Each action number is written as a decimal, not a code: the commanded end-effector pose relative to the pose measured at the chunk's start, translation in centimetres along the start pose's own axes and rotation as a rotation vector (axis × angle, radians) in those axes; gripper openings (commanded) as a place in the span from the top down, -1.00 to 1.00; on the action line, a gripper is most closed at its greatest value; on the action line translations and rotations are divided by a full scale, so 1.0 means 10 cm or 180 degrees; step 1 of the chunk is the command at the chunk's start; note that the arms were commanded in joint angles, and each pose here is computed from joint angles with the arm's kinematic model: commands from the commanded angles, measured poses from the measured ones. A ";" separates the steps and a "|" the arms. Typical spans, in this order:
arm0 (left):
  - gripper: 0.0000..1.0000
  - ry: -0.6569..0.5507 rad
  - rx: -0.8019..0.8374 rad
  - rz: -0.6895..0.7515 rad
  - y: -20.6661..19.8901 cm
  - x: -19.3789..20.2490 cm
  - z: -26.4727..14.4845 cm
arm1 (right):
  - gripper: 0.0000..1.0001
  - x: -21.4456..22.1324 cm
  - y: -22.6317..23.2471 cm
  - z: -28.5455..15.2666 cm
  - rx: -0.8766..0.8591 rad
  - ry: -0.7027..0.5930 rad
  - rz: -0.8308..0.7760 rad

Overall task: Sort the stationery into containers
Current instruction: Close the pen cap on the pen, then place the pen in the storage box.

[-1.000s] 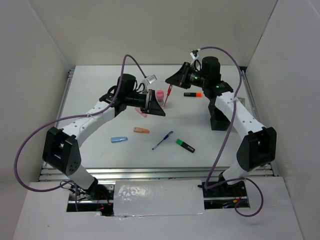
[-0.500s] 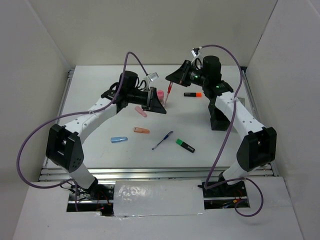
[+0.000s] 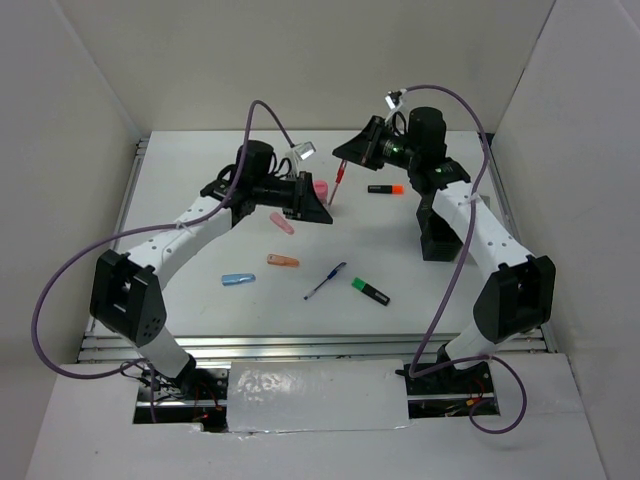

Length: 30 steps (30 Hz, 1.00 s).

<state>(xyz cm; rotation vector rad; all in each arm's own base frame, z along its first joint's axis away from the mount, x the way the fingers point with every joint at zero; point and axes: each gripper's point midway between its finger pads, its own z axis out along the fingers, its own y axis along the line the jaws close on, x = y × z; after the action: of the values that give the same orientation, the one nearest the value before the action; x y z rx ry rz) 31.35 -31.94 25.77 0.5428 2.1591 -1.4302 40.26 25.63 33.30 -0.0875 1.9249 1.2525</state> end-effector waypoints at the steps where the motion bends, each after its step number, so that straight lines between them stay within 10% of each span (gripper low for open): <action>1: 1.00 -0.1475 -0.0034 0.1119 -0.42 -1.20 -0.46 | 1.00 0.99 0.21 -0.20 -0.0268 0.1353 0.0723; 8: 0.98 -0.1347 0.0008 0.1080 -0.41 -1.05 -0.41 | 1.00 0.90 0.25 -0.22 -0.0298 0.1284 0.0693; 13: 0.20 -0.1242 -0.0026 0.1066 -0.37 -1.01 -0.38 | 1.00 0.84 0.27 -0.20 -0.0297 0.1242 0.0667; 19: -0.24 -0.1154 0.0050 0.1134 -0.45 -0.94 -0.32 | 1.00 0.74 0.29 -0.16 -0.0303 0.1188 0.0616; 30: -0.37 -0.0776 0.0190 0.1075 -0.52 -0.41 -0.22 | 1.00 0.17 0.14 -0.17 -0.0183 0.0754 0.0488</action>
<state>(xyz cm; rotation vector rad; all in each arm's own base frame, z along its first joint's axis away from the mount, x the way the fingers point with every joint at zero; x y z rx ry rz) 34.23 -31.93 31.24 0.5987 1.8136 -1.2632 34.92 27.03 29.80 -0.1136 2.2597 1.4998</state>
